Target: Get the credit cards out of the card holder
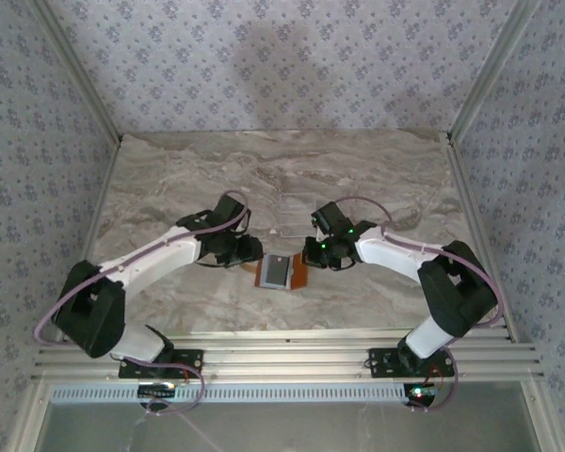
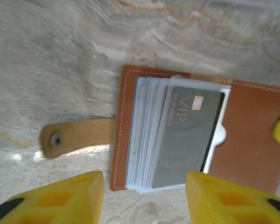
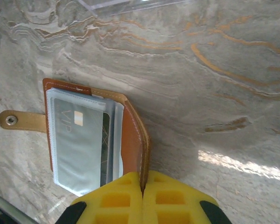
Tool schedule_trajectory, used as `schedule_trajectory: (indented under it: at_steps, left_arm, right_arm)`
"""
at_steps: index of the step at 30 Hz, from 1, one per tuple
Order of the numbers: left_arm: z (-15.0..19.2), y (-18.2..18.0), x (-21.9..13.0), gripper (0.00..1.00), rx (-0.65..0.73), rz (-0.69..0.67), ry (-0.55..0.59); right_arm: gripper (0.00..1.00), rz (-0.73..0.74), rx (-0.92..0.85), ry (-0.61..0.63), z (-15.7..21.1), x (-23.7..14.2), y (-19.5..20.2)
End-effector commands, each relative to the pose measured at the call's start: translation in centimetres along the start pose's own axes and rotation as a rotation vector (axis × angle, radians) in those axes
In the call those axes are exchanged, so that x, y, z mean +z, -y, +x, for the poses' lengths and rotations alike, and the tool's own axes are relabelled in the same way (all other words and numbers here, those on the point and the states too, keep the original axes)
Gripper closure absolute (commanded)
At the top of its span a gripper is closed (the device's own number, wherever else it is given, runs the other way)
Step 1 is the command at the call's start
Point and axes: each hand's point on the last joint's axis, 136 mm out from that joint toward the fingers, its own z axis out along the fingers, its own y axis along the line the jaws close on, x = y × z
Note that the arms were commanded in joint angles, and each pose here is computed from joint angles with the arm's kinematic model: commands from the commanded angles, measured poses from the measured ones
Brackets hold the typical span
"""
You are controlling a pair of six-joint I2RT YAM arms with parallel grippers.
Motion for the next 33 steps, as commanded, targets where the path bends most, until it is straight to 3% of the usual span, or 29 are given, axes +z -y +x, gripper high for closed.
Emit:
schedule_trajectory:
  at_steps: [1,8,11,17,20,27,33]
  left_arm:
    - [0.6,0.2,1.2,0.49,0.039,-0.036,-0.046]
    - [0.8,-1.3,3.7,0.51,0.058,-0.095,-0.074]
    - [1.2,-2.0,4.5,0.53,0.051,-0.113,-0.1]
    - [1.6,-2.7,4.8,0.59,0.035,-0.132,-0.104]
    - [1.7,-2.7,4.9,0.6,0.032,-0.124,-0.105]
    - [1.9,-2.6,4.8,0.6,0.023,-0.104,-0.103]
    - [2.1,-2.4,4.6,0.62,0.01,-0.079,-0.093]
  right_arm:
    - [0.96,-0.07,-0.041,-0.008,-0.2,0.4,-0.8]
    - [0.86,0.03,-0.035,-0.033,0.1,1.2,2.0]
    - [0.74,0.134,-0.03,-0.034,0.2,1.0,3.8]
    - [0.66,0.36,-0.039,-0.018,0.5,0.3,7.2]
    - [0.55,0.469,-0.129,-0.006,0.4,0.3,7.9]
    - [0.48,0.725,-0.258,-0.01,1.0,-0.5,9.1]
    - [0.46,0.801,-0.328,0.018,0.0,-2.5,7.3]
